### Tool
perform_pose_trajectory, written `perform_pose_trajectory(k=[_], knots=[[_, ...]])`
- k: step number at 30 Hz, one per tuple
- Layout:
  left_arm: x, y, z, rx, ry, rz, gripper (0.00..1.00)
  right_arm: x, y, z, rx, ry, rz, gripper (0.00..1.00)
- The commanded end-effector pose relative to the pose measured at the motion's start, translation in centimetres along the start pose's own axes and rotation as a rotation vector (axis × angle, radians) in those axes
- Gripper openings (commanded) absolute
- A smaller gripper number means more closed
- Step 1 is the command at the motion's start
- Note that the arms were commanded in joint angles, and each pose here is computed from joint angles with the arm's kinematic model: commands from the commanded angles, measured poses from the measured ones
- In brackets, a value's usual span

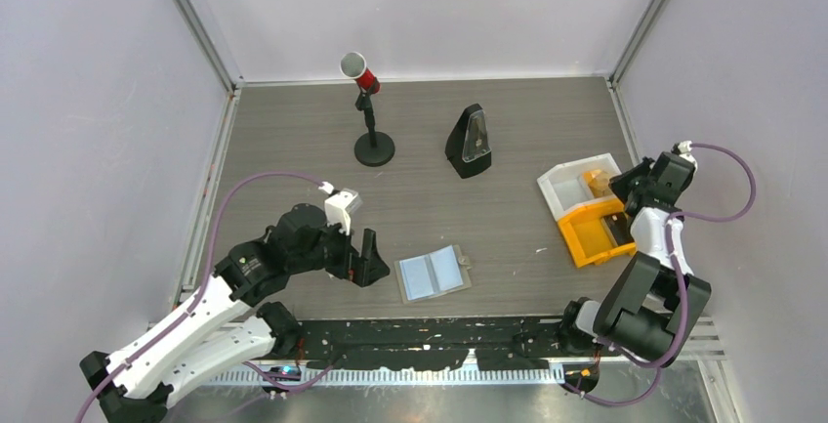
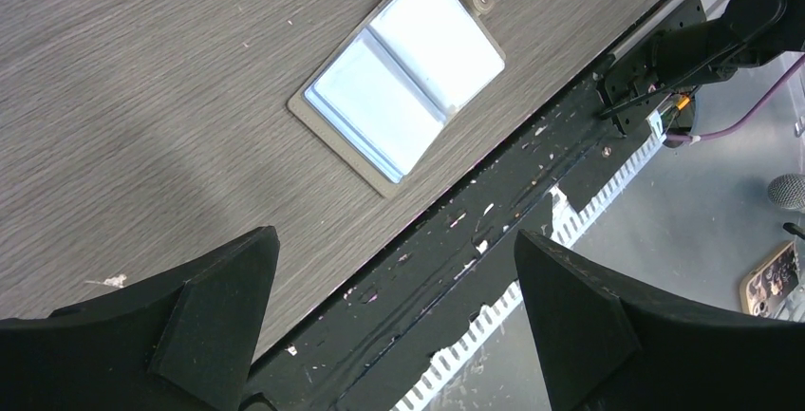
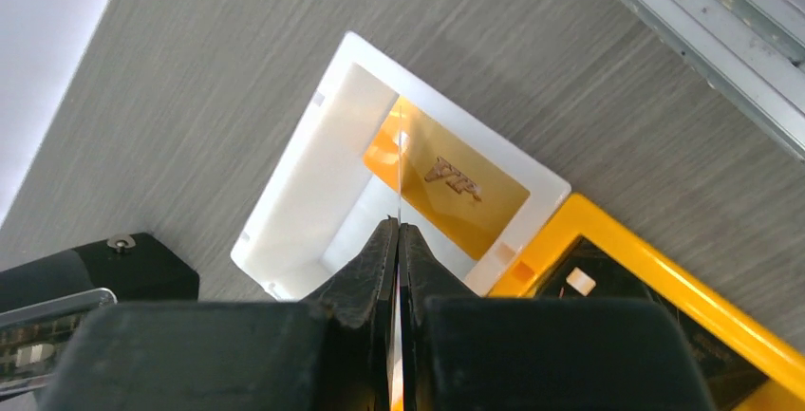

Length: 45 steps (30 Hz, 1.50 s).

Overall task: Take the credit cards out of the card holder
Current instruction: Place the credit card in the storage box.

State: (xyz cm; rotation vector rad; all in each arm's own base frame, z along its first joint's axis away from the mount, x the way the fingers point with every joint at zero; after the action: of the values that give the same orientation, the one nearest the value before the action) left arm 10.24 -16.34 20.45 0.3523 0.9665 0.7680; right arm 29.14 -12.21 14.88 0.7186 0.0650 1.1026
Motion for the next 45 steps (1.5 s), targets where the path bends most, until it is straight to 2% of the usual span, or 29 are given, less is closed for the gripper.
perform_pose_trajectory(k=[1,18,31,45], knots=[[-1.3,0.0,1.1,-0.036,-0.006,-0.057,0.99,0.5,-0.2,3.0,-0.131,-0.007,0.096,0.05],[-1.8,-0.3,1.2,-0.039,0.027,-0.087,0.99,-0.4,-2.6,1.9,-0.103,-0.076,0.148,0.07],[-2.0,0.0,1.2,-0.047,0.031,-0.095,0.99,-1.2,-2.9,0.9,-0.081,-0.098,0.091,0.18],[-2.1,0.3,1.1,-0.051,0.042,-0.105,0.99,-1.7,-1.7,2.3,-0.085,-0.102,0.005,0.29]])
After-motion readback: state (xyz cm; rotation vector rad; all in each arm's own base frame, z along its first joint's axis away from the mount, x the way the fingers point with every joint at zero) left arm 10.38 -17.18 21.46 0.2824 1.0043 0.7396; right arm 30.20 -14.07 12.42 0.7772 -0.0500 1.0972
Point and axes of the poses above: each gripper's point midway between its finger pads, its own y axis back along the fingers, its own x axis along the line the jaws close on, z = x × y, the point moved 5 cm from there along y, back along the fingers, and after that the axes turned 14 degrees about y, right-handed, at the moved point
